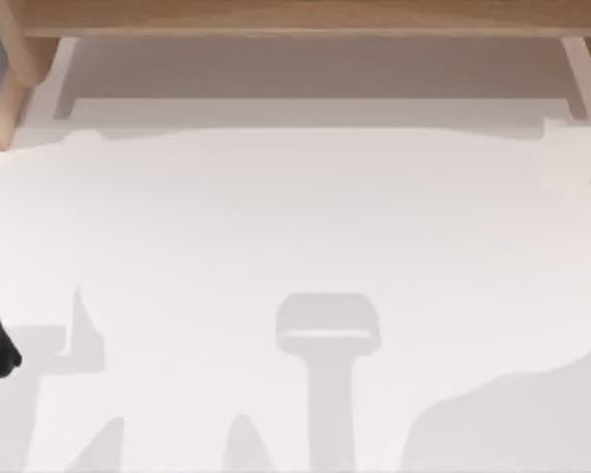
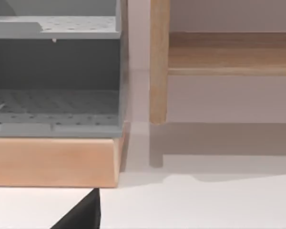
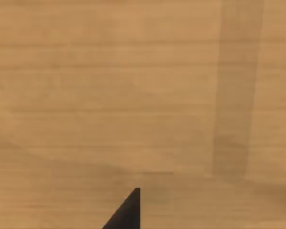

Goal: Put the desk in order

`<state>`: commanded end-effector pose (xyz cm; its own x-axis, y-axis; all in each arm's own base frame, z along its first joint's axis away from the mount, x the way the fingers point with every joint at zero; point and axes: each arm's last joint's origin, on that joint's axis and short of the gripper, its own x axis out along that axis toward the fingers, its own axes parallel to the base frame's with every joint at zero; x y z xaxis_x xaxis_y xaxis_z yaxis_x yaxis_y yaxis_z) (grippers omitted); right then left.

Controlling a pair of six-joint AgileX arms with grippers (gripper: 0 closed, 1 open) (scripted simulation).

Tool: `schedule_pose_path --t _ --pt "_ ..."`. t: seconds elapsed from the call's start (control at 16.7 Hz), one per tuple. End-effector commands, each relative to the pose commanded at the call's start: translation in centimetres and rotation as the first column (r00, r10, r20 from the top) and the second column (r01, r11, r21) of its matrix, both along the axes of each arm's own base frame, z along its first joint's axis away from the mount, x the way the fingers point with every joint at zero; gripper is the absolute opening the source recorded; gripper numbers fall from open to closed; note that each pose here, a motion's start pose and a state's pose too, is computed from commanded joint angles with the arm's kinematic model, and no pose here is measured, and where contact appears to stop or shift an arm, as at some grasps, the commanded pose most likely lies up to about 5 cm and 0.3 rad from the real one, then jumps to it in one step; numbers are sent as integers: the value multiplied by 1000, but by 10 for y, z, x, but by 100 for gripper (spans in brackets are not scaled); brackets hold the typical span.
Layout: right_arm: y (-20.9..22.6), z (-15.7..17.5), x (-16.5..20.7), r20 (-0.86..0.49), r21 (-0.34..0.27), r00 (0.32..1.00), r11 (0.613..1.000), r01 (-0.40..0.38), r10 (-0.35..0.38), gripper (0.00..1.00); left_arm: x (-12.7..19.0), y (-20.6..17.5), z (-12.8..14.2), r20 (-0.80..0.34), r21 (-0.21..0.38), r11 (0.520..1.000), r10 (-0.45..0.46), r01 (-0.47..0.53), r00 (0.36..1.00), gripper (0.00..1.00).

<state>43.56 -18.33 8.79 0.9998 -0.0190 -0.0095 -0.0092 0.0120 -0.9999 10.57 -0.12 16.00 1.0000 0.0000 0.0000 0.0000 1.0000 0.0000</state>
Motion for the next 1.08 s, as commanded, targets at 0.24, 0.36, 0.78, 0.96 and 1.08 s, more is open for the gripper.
schedule_pose_path --t 0.24,0.36,0.78,0.96,1.08 --pt "0 0 0 0 0 1000 1000 0 0 100 0 0 0 0 0 1000 0 0 1000 100" --pt "0 0 0 0 0 1000 1000 0 0 100 0 0 0 0 0 1000 0 0 1000 100" --pt "13 11 -12 -54 99 999 995 4 1 100 0 0 0 0 0 1000 0 0 1000 100" --pt "37 55 -29 -55 219 998 976 4 8 100 0 0 0 0 0 1000 0 0 1000 100" --pt "58 93 -50 -43 319 999 948 7 7 100 0 0 0 0 0 1000 0 0 1000 100"
